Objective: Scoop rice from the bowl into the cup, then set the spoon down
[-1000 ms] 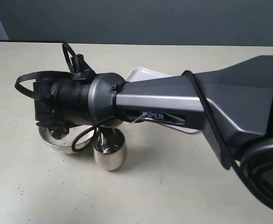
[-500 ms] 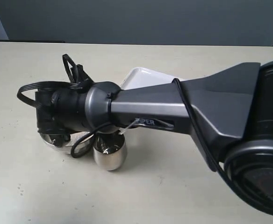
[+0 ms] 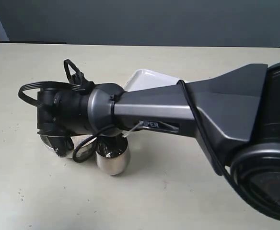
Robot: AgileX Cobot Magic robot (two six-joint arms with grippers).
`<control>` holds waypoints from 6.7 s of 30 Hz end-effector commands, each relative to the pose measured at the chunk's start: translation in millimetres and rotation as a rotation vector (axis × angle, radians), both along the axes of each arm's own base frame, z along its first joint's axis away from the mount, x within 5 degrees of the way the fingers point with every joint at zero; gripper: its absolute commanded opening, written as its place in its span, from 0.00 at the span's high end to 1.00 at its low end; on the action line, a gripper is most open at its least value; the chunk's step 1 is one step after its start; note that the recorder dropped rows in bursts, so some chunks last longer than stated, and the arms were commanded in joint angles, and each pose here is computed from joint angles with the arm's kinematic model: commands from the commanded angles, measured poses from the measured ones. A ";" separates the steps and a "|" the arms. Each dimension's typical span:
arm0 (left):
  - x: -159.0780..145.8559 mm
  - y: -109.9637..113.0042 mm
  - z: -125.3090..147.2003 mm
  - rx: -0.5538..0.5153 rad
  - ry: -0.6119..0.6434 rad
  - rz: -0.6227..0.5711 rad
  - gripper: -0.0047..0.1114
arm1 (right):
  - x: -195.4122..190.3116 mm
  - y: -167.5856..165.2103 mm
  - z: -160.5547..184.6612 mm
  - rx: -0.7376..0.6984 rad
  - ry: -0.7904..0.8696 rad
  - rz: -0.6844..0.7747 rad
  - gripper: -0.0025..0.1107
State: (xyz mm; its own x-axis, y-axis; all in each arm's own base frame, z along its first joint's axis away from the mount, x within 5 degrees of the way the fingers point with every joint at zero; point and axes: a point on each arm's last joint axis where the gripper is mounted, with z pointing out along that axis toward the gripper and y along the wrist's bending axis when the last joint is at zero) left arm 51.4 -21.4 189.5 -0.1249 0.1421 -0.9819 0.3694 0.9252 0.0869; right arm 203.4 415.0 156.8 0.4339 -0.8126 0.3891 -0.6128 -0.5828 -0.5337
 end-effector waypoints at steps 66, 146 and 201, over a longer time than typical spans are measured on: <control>-0.1 0.2 2.4 -0.009 -0.019 0.001 0.96 | 27.8 -40.8 35.8 0.019 0.269 -0.168 0.99; -0.1 0.1 2.4 -0.010 -0.019 0.001 0.96 | -28.8 -121.6 74.4 0.158 0.338 -0.516 0.99; -0.1 0.2 2.4 -0.008 -0.020 0.001 0.96 | -39.7 -122.6 59.0 0.174 0.204 -0.550 0.99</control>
